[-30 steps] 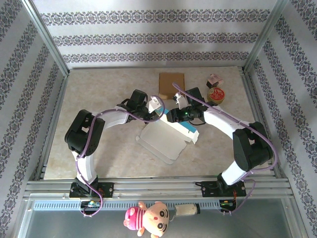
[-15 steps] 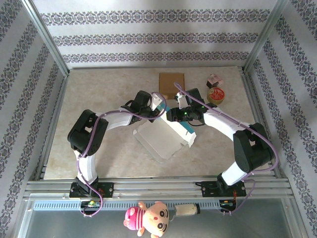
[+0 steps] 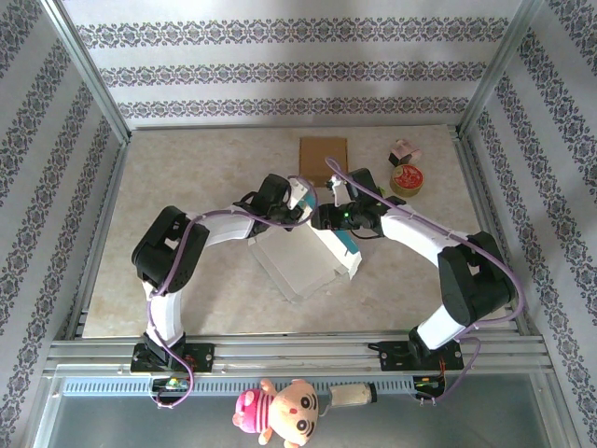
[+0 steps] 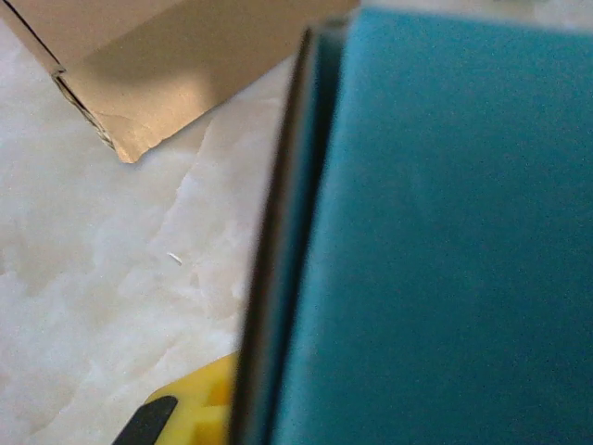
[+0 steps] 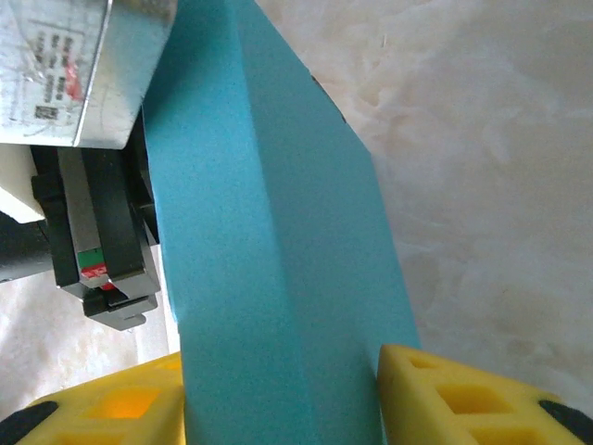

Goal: Fold the paper box

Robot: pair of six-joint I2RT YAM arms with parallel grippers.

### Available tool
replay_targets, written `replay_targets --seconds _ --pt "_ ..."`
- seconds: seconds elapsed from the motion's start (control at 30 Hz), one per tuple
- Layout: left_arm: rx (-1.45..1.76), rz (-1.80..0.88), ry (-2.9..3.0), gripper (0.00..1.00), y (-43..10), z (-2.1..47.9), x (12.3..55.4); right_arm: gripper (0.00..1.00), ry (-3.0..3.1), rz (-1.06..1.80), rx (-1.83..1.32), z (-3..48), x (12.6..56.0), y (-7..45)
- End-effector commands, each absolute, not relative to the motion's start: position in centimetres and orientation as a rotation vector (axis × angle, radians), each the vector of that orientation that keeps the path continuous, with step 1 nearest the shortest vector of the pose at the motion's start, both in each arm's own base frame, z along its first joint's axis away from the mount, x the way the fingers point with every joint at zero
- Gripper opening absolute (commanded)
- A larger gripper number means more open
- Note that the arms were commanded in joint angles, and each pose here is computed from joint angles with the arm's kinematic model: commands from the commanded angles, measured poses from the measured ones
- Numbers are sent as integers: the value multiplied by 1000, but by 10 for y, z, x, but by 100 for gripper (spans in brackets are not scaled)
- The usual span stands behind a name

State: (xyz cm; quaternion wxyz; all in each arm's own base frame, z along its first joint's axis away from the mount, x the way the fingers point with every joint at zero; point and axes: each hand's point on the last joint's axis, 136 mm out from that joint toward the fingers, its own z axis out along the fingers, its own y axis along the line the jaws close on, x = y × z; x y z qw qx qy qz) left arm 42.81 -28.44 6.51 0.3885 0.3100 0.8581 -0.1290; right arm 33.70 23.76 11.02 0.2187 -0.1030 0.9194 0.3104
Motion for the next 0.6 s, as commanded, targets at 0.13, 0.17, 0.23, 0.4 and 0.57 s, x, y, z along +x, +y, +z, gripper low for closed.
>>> replay_targets --seconds 0.13,0.17,0.23,0.4,0.57 --pt "621 -137 2190 0 -257 47 435 49 2629 830 -263 94 318 233" --pt "606 -143 2176 0 -257 51 435 49 2626 832 -262 96 318 233" --pt "593 -166 2162 20 -258 57 435 50 2617 834 -268 100 318 234" --pt "628 -261 2168 25 -267 76 427 50 2598 826 -285 109 319 233" --pt "662 -360 2160 28 -274 90 416 50 2597 824 -288 109 319 233"
